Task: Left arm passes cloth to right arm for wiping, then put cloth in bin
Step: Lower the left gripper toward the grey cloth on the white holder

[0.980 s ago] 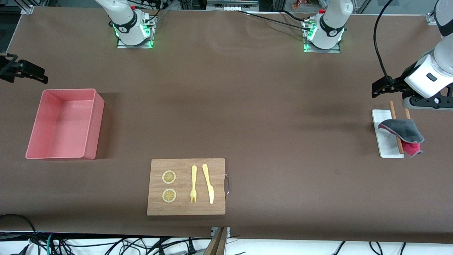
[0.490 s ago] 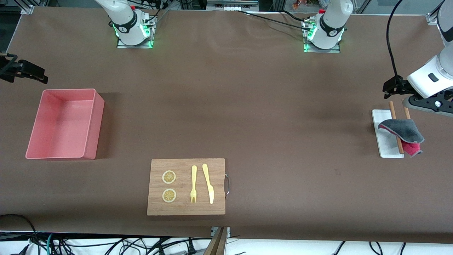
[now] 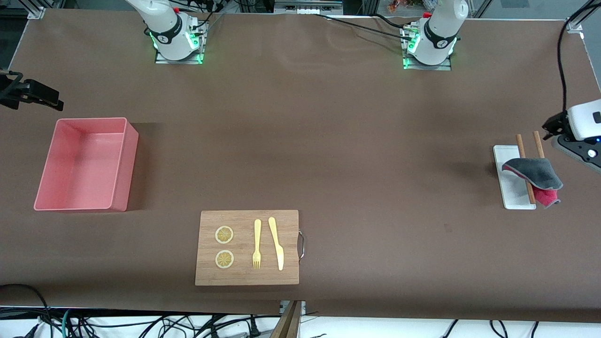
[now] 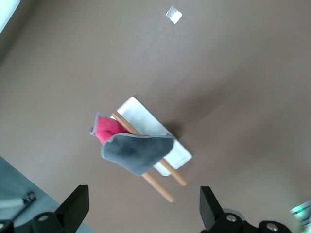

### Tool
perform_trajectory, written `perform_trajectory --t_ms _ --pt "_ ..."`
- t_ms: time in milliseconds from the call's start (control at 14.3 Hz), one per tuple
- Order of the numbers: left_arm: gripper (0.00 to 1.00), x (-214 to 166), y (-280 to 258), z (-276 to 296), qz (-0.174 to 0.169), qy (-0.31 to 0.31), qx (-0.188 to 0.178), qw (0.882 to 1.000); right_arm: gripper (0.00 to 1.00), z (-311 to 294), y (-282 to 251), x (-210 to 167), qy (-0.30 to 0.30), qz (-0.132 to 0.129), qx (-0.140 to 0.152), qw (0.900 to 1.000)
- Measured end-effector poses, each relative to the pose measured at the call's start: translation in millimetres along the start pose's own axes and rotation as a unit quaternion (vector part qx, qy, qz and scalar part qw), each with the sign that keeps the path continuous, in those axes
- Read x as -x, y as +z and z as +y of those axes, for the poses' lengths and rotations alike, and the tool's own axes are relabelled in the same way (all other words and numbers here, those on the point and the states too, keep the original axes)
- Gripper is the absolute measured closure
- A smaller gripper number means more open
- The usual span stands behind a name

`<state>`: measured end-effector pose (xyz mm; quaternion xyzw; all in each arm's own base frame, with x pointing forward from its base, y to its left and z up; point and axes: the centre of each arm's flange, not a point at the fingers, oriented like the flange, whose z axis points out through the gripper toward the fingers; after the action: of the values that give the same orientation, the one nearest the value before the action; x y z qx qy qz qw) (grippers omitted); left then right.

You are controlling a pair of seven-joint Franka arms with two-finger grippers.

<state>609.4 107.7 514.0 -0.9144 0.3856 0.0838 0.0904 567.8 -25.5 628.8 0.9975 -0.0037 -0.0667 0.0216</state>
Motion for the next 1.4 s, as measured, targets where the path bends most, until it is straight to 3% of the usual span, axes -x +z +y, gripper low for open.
perform_trajectory --t_ms 490,1331,1401 --pt "0.0 6 137 -65 0.004 0.161 0.022 0.987 0.0 0 0 0 0.0 0.0 0.0 1.0" --pt "0.05 12 214 -80 0.004 0.201 0.05 0.978 0.0 0 0 0 0.0 0.0 0.0 1.0" --pt "0.1 12 219 -80 0.004 0.204 0.053 0.978 0.0 0 0 0 0.0 0.0 0.0 1.0"
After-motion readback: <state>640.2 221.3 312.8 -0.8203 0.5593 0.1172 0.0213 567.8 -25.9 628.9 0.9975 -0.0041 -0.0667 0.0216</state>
